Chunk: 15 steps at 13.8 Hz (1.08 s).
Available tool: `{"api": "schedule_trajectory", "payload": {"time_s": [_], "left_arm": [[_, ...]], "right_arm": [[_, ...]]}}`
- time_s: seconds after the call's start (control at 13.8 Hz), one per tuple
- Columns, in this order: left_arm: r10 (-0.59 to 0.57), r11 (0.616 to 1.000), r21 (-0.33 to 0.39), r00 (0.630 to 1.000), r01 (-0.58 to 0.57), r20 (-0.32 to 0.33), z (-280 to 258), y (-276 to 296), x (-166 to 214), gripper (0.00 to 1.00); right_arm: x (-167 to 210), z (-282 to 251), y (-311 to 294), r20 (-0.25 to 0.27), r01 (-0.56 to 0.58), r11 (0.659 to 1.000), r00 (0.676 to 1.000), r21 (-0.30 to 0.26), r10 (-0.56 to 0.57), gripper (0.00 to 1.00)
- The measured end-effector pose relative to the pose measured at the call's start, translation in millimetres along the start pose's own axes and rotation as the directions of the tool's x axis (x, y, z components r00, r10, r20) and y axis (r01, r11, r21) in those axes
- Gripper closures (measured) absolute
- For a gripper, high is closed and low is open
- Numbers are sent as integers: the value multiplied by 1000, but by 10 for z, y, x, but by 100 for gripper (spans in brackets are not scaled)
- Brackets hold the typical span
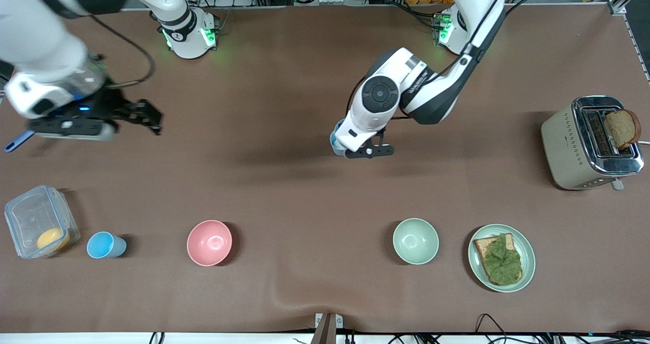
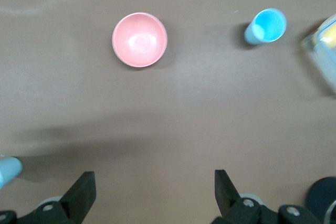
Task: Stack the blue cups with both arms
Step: 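Withdraw the right gripper while the left gripper lowers its cup into the other, then open the left gripper and lift it off the stacked cups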
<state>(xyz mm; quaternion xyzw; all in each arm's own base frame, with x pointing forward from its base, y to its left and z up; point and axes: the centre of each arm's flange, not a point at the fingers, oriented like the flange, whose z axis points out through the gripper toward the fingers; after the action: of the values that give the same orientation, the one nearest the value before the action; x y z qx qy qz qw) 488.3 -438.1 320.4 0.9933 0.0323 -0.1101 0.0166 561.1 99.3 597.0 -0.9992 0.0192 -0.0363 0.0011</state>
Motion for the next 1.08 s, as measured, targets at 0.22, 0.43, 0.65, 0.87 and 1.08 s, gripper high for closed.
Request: {"api": "schedule_trajectory", "payload": {"time_s": [0.22,0.43,0.65,0.87,1.08], "left_arm": [[2,1000,6,1000,-2,19,185,30,21,97],[11,1000,5,1000,-11,23,297,94,-3,97],[14,1000,11,999,-14,34,388,112,-10,97],[11,1000,11,999,-12,36,413,105,9,83],[4,1000,-7,1000,-4,15,290,113,84,49]], "right_arm": [[20,-39,367,7,29,1000,1000,-2,-29,0],[32,-6,494,14,31,1000,999,-4,-31,0],[37,2,549,15,33,999,999,-4,-32,0],[43,-7,580,11,30,1000,999,-4,-30,0],[52,-39,691,1,17,1000,1000,-4,-17,0]]}}
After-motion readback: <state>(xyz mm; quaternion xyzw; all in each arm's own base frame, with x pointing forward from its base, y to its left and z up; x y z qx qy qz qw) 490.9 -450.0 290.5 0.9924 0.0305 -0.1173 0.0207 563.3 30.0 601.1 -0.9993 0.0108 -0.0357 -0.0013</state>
